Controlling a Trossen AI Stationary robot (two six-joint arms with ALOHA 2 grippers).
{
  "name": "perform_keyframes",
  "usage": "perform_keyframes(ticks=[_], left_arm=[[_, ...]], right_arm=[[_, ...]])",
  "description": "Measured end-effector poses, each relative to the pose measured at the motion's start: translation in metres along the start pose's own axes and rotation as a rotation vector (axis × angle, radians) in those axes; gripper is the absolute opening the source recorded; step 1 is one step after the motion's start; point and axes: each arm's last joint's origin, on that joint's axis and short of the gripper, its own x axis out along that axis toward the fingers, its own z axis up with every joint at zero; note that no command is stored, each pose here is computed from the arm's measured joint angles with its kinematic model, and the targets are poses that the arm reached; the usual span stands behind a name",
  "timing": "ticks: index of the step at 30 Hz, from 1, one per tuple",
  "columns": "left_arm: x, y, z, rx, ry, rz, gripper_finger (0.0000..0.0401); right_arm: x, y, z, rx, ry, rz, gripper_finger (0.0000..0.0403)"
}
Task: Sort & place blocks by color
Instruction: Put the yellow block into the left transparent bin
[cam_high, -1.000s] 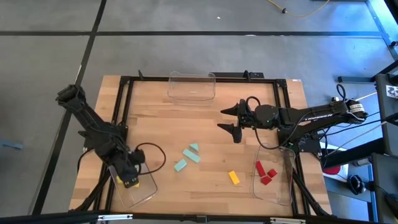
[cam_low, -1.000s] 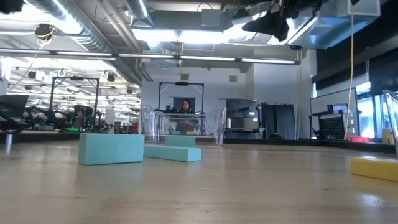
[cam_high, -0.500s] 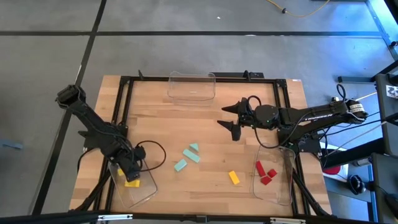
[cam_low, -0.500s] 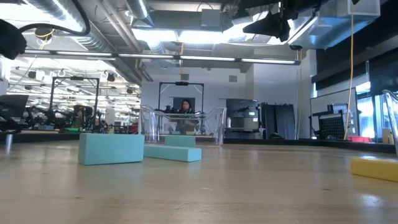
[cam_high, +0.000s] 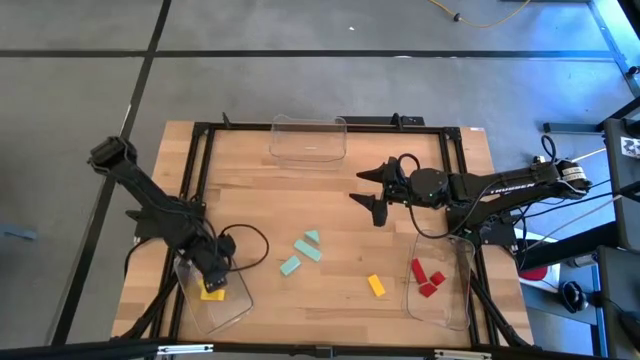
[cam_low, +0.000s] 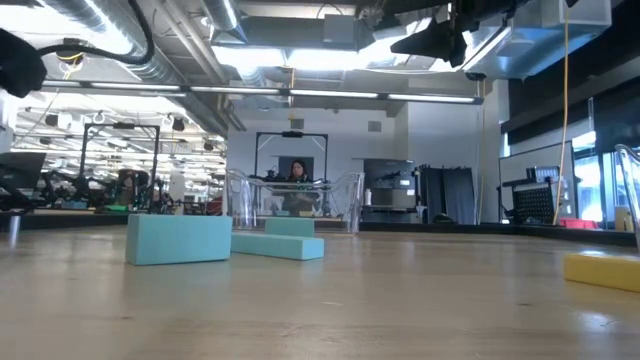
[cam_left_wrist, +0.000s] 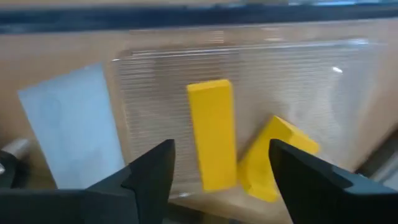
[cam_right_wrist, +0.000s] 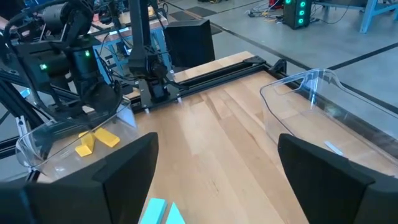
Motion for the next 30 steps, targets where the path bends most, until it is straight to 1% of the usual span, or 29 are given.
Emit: perform_keyframes(ticks=[2, 5, 7, 9, 11, 12, 14, 16, 18, 19, 21, 24, 27, 30], left_arm=[[-0.01, -0.004, 0.004, 0.019, -0.006, -0.05, 0.0254], [-0.037, -0.011, 0.01, 0.053, -0.068, -0.152, 0.0254], [-0.063, -0.014, 0.014, 0.088, -0.146, -0.232, 0.0253], [-0.091, -0.014, 0.02, 0.102, -0.274, -0.296, 0.0253], [-0.117, -0.012, 0.028, 0.11, -0.449, -0.316, 0.0252], [-0.129, -0.011, 0.033, 0.123, -0.54, -0.309, 0.0252], [-0.147, -0.007, 0.043, 0.158, -0.691, -0.261, 0.0252], [-0.158, -0.005, 0.057, 0.189, -0.826, -0.218, 0.0253], [-0.167, -0.003, 0.072, 0.231, -0.955, -0.192, 0.0253], [-0.17, -0.002, 0.08, 0.248, -1.03, -0.201, 0.0253], [-0.173, 0.0, 0.096, 0.287, -1.165, -0.247, 0.0253], [-0.166, 0.011, 0.119, 0.33, -1.314, -0.353, 0.0253], [-0.148, 0.029, 0.137, 0.274, -1.401, -0.429, 0.0253], [-0.135, 0.041, 0.145, 0.239, -1.464, -0.453, 0.0253]], right_arm=[[0.0, 0.0, 0.0, 0.0, 0.0, 0.0, 0.0332], [0.0, 0.0, 0.0, 0.0, -0.001, 0.001, 0.0332], [0.0, 0.0, 0.0, 0.001, -0.002, 0.001, 0.0332], [0.0, 0.0, 0.0, 0.001, -0.002, 0.001, 0.0332], [0.0, 0.0, 0.0, 0.001, -0.002, 0.001, 0.0332], [0.0, 0.0, 0.0, 0.001, -0.002, 0.002, 0.0332], [0.0, 0.0, 0.001, 0.004, -0.008, 0.004, 0.0332], [0.0, 0.0, 0.001, 0.004, -0.01, 0.004, 0.0332], [0.0, 0.0, 0.001, 0.004, -0.009, 0.005, 0.0332], [0.0, 0.0, 0.001, 0.004, -0.01, 0.005, 0.0332], [0.0, 0.0, 0.001, 0.004, -0.009, 0.005, 0.0332], [0.0, 0.0, 0.001, 0.004, -0.01, 0.005, 0.0332], [0.0, 0.001, 0.002, 0.006, -0.016, 0.007, 0.0332], [0.0, 0.001, 0.003, 0.012, -0.032, 0.013, 0.0332]])
